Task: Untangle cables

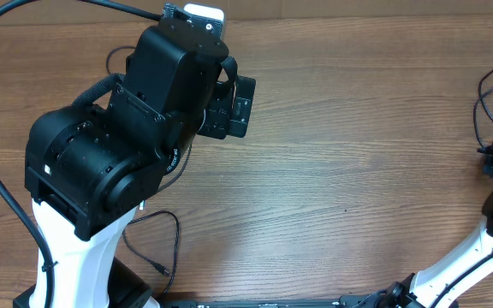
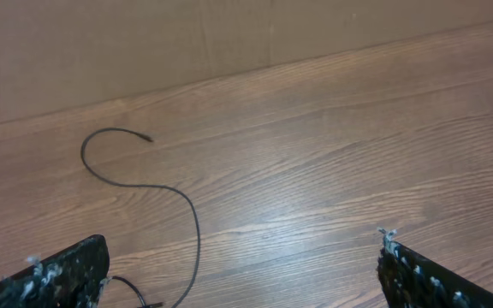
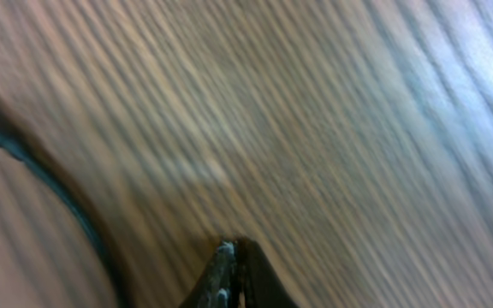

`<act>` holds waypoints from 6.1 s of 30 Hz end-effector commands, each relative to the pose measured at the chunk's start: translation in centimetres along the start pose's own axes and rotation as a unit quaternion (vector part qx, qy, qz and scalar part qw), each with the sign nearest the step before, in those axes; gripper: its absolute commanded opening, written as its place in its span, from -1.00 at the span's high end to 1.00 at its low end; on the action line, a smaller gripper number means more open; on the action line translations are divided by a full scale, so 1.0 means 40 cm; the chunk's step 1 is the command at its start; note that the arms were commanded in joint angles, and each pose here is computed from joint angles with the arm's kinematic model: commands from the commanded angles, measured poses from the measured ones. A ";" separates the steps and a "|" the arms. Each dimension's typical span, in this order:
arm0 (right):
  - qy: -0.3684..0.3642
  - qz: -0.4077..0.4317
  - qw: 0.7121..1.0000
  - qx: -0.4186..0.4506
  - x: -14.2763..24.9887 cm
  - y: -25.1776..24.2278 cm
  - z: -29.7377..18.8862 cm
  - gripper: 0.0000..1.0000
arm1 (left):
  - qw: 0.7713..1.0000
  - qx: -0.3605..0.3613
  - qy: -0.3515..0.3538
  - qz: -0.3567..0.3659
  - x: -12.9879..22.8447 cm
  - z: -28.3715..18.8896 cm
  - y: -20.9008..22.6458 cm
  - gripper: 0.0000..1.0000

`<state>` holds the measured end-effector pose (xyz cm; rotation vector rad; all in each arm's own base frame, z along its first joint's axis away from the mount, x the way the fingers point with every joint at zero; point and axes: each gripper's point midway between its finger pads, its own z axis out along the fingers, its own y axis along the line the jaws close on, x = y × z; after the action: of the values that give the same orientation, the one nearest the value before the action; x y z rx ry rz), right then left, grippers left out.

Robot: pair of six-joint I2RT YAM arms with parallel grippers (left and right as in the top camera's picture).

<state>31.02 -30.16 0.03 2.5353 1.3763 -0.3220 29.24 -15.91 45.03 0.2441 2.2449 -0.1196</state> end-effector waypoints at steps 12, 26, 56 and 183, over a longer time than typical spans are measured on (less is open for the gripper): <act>0.013 -0.041 0.994 -0.101 0.064 0.060 0.151 0.92 | 1.000 0.015 0.004 0.012 0.006 -0.003 -0.016 -0.98; 0.009 -0.104 0.973 -0.205 0.171 0.187 0.142 0.92 | 1.000 0.016 0.004 0.008 0.006 -0.003 -0.017 -0.96; -0.090 -0.242 0.919 -0.297 0.200 0.454 0.043 0.92 | 0.999 0.046 0.013 0.010 0.014 -0.005 -0.045 -0.95; -0.028 -0.784 0.286 -0.551 0.746 -0.189 -1.264 -0.47 | 0.689 -0.343 0.282 -0.573 0.907 0.507 0.525 -0.60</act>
<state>44.76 13.12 37.74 -0.4714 2.1734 0.2641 25.72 6.92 4.32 -1.5807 2.6123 0.2910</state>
